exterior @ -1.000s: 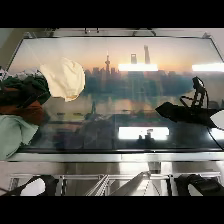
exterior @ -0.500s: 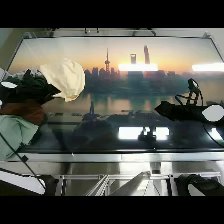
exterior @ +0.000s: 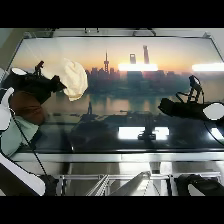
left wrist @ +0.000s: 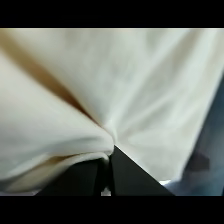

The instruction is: Fold the shirts.

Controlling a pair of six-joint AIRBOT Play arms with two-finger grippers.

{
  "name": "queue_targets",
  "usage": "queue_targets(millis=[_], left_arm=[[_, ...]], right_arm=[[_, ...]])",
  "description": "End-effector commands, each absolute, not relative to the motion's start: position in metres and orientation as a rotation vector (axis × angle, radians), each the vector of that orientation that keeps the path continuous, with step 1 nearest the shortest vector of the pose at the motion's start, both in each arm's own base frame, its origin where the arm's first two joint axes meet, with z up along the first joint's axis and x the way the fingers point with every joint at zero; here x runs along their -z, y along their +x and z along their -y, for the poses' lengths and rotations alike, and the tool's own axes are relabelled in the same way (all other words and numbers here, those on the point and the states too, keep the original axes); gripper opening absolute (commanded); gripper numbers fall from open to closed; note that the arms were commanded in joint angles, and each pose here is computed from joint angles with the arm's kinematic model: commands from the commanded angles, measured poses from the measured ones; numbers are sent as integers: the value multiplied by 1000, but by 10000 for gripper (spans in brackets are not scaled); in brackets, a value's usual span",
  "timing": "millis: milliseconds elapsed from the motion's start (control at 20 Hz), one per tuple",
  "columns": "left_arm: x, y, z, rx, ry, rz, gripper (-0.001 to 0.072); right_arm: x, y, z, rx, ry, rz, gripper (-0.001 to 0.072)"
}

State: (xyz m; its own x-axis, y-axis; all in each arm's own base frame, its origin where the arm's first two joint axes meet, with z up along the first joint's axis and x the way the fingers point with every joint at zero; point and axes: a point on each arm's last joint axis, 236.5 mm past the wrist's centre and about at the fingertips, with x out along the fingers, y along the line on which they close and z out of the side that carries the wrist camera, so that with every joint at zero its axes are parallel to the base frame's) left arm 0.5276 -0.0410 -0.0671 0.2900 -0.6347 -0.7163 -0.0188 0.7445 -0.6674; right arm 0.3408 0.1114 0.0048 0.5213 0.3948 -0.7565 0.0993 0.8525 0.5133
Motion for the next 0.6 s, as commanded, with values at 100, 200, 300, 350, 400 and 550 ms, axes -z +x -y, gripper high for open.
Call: queue_targets(millis=[100, 200, 300, 350, 400, 550], left_arm=[[-116, 474, 179, 1056, -642, -1137, 1], [-185, 441, 237, 1222, -556, -1029, 1], [-228, 402, 283, 1335, -431, -964, 19], [-236, 384, 300, 1361, -364, -958, 19], [-234, 370, 312, 1360, -309, -977, 19], [-197, 358, 324, 1235, -145, -1098, 19]], right_arm=[[-49, 361, -116, -283, 418, -928, 32], [-69, 365, -117, -306, 394, -914, 32], [-83, 360, -122, -338, 372, -934, 32], [-89, 355, -124, -353, 362, -949, 33], [-90, 351, -125, -363, 352, -967, 33], [-82, 330, -129, -391, 337, -1059, 65]])
